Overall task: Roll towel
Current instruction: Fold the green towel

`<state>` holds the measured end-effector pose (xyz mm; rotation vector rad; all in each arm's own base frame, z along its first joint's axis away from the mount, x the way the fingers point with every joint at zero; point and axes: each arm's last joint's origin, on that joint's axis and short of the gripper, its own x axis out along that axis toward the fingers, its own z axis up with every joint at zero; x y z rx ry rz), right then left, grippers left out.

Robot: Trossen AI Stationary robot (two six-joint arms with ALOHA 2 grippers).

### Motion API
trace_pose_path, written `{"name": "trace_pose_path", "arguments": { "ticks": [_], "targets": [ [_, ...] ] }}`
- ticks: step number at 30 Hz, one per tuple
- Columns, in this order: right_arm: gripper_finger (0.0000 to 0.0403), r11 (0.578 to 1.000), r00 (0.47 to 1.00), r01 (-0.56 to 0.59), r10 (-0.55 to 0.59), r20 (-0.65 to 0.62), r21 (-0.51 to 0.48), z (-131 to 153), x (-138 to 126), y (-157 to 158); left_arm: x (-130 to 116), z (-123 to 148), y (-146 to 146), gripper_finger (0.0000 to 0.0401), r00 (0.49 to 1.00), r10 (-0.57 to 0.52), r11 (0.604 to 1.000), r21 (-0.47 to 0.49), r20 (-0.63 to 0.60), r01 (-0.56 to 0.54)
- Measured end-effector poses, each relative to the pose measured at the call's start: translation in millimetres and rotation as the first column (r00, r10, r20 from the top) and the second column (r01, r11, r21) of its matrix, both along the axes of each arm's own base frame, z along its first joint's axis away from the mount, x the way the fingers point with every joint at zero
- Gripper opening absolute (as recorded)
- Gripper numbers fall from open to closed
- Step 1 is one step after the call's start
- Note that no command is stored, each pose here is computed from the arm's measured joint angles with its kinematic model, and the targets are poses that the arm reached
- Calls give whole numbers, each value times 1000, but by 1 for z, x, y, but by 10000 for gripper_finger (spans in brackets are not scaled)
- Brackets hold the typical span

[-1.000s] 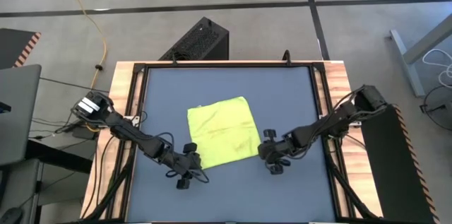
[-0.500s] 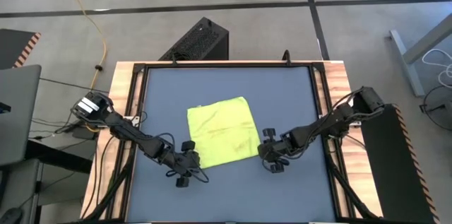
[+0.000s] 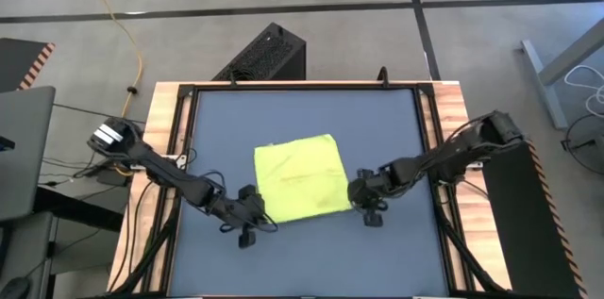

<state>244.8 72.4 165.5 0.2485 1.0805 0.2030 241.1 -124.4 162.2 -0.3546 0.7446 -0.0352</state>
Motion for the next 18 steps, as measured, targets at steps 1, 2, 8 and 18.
{"name": "trace_pose_path", "arguments": {
  "ticks": [1,2,8,18],
  "targets": [
    [12,997,1000,9,-10,15,74,7,1,-2,-2,8,1,0,1000,1,1000,-23,26,0],
    [10,989,1000,17,-20,19,145,14,0,-3,-3,16,1,0,998,5,999,-52,56,-2],
    [9,932,988,136,-151,19,336,33,-1,-13,-18,46,13,0,987,121,985,-137,107,-106],
    [9,839,878,469,-477,-40,277,19,12,-73,-37,45,52,0,917,399,916,39,-3,-398]
  ]
}}
